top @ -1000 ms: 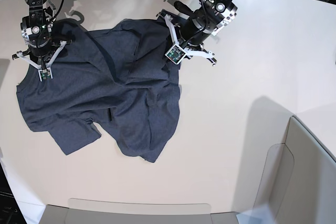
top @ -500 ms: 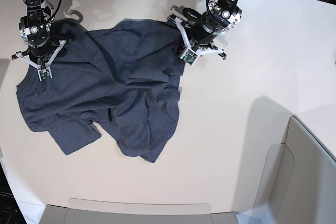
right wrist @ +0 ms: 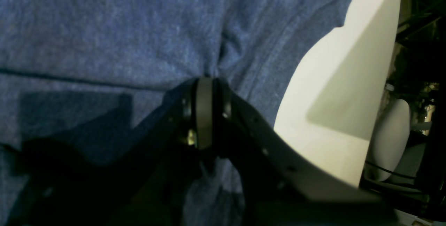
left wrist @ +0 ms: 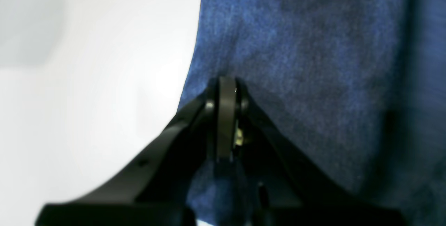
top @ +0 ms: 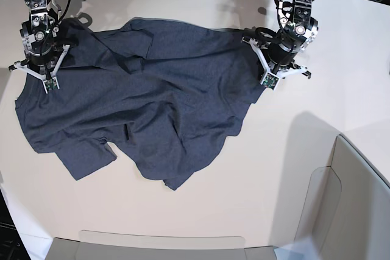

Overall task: Layout the t-shirt on the table in an organized manner, then fold the t-shirt properly
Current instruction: 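Pull the shirt shoulder outward with the left gripper and release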

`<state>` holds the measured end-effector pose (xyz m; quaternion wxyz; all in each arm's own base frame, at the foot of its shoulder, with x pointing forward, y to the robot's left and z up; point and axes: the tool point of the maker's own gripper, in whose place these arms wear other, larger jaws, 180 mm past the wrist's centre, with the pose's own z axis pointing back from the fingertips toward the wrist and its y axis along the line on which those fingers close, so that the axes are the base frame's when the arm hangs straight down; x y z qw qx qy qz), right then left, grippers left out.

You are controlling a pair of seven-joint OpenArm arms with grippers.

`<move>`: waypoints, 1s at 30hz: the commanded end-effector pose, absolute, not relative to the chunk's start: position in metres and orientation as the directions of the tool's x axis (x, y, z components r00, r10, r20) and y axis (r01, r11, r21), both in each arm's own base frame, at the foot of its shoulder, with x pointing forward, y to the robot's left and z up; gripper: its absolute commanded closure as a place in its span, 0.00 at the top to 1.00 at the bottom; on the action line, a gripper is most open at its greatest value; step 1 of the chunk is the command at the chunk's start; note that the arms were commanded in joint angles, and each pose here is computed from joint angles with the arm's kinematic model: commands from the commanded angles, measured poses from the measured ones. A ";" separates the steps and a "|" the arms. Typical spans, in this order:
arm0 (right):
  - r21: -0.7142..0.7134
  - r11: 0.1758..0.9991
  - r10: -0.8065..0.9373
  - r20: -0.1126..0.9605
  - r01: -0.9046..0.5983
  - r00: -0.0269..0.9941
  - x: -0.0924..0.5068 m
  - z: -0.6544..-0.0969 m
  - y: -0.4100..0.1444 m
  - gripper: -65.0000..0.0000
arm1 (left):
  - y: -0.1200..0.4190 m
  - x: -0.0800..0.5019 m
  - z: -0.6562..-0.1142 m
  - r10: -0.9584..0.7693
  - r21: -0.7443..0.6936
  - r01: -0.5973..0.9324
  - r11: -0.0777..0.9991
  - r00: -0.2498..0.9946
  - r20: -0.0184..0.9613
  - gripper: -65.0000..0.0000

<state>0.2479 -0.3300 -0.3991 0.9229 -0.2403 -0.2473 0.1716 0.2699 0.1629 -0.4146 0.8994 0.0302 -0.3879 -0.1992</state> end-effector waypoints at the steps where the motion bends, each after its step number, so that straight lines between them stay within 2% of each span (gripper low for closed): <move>1: -0.508 0.831 0.419 0.303 -0.227 0.856 0.234 -0.410 -0.333 0.00 | 0.185 0.258 -0.426 -0.415 0.256 0.327 0.910 0.680 0.604 0.01; 11: -0.518 0.832 0.418 0.351 -0.198 0.838 0.255 -0.397 -0.332 0.00 | 0.249 0.269 -0.407 -0.327 0.313 0.155 0.937 0.706 0.628 0.01; 22: -0.487 0.853 0.406 0.396 -0.186 0.824 0.257 -0.395 -0.311 0.00 | 0.287 0.244 -0.407 -0.259 0.331 0.057 0.942 0.750 0.608 0.01; 27: -0.514 0.840 0.445 0.470 -0.174 0.762 0.268 -0.362 -0.298 0.00 | 0.282 0.250 -0.362 -0.258 0.340 0.008 0.940 0.668 0.698 0.03; 30: -0.521 0.849 0.411 0.542 -0.090 0.733 0.275 -0.334 -0.303 0.00 | 0.271 0.256 -0.325 -0.228 0.312 -0.045 0.949 0.587 0.777 0.15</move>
